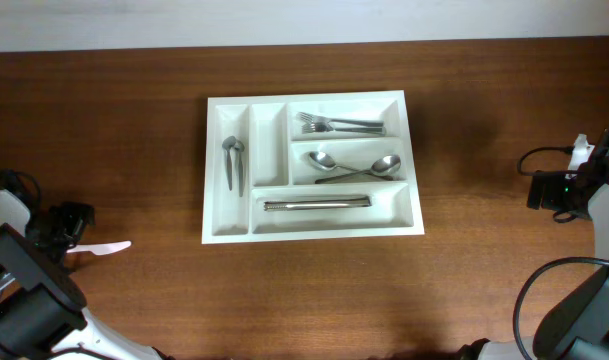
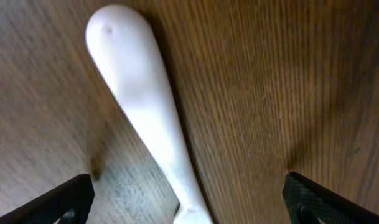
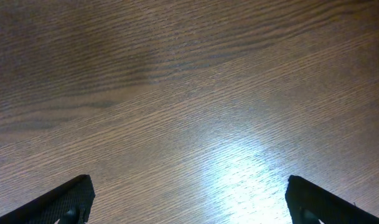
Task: Pack container
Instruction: 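Align the left gripper over the plastic knife handle and close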
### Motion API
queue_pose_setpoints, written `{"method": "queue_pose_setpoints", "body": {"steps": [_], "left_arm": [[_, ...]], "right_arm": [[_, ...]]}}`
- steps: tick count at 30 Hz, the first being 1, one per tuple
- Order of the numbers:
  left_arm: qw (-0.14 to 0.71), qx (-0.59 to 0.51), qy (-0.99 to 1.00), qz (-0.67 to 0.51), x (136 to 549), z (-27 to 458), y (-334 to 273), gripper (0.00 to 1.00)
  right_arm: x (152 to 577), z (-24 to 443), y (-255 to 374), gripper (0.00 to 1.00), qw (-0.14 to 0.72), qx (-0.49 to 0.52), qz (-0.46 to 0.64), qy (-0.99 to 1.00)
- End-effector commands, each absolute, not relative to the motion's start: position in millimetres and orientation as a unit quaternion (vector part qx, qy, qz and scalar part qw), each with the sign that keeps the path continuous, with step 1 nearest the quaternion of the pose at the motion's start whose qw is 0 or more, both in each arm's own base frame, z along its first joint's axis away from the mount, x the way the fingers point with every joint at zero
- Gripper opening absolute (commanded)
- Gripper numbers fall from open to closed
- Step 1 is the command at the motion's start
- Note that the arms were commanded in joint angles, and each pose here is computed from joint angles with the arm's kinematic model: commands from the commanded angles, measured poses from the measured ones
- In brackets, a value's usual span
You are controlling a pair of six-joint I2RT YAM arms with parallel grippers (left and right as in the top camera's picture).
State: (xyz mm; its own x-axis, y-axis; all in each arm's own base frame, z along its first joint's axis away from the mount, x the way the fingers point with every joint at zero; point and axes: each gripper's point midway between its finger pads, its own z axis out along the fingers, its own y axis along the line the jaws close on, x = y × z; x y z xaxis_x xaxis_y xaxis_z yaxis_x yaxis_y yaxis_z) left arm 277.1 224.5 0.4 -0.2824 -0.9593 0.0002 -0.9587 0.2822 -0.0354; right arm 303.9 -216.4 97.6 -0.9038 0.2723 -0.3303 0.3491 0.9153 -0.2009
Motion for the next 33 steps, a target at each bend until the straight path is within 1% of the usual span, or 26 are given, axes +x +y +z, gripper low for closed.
{"method": "queue_pose_setpoints", "body": {"steps": [1, 8, 12, 26, 33], "left_arm": [[0.005, -0.590, 0.807, -0.022, 272.0, -7.3, 217.7, 0.99], [-0.008, -0.589, 0.807, -0.034, 258.5, -30.2, 201.2, 0.99], [-0.014, -0.589, 0.807, -0.035, 254.0, -34.7, 197.4, 0.99], [-0.032, -0.590, 0.806, -0.034, 248.1, -32.2, 193.5, 0.99], [-0.036, -0.600, 0.800, 0.000, 250.0, -11.4, 210.2, 0.99]], "right_arm": [[302.8, 97.6, -217.4, 0.99, 0.149, 0.167, -0.132, 0.966], [302.8, 97.6, -217.4, 0.99, 0.149, 0.167, -0.132, 0.966], [302.8, 97.6, -217.4, 0.99, 0.149, 0.167, -0.132, 0.966], [302.8, 97.6, -217.4, 0.99, 0.149, 0.167, -0.132, 0.966], [302.8, 97.6, -217.4, 0.99, 0.149, 0.167, -0.132, 0.966]]}}
